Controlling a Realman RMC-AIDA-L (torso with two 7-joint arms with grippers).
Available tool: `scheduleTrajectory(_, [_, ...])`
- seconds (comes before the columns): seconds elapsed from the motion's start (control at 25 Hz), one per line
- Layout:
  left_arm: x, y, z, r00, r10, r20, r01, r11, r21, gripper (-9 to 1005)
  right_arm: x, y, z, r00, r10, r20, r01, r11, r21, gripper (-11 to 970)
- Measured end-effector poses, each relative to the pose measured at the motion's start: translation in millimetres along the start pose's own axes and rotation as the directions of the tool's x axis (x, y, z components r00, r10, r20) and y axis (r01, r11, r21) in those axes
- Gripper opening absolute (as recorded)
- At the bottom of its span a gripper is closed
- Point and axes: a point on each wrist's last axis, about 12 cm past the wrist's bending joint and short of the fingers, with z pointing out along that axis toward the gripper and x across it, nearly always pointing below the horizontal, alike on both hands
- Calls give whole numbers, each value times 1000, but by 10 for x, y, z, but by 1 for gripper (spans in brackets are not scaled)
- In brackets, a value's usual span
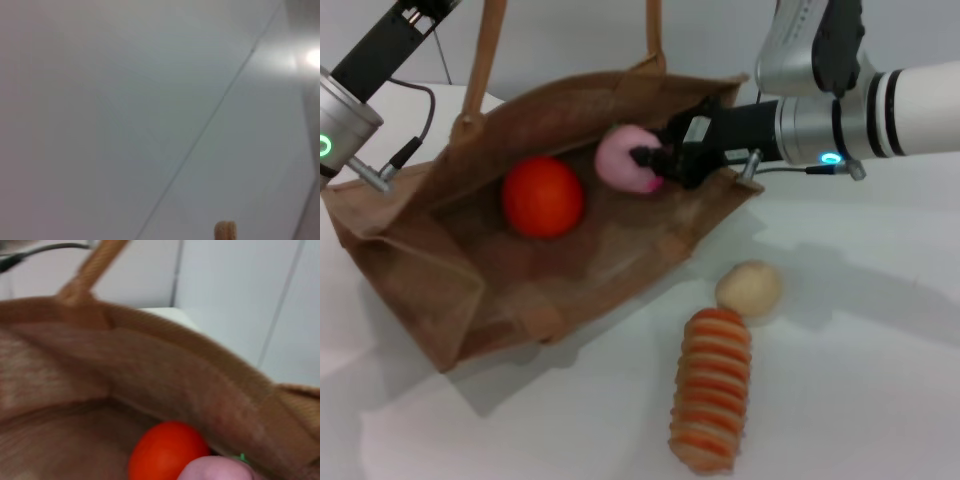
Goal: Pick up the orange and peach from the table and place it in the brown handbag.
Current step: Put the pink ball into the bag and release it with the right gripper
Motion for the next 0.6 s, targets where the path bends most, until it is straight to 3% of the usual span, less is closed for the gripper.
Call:
scheduleTrajectory(0.32, [-10,-118,22,999,-33,3,33,994,107,96,52,-133,-10,999,49,-2,-48,991,128,215])
scheduleTrajectory(0.6, [-55,-185,-17,999,-45,23,41,985,165,96,75,-128,-7,999,53,-8,-52,990,133,214])
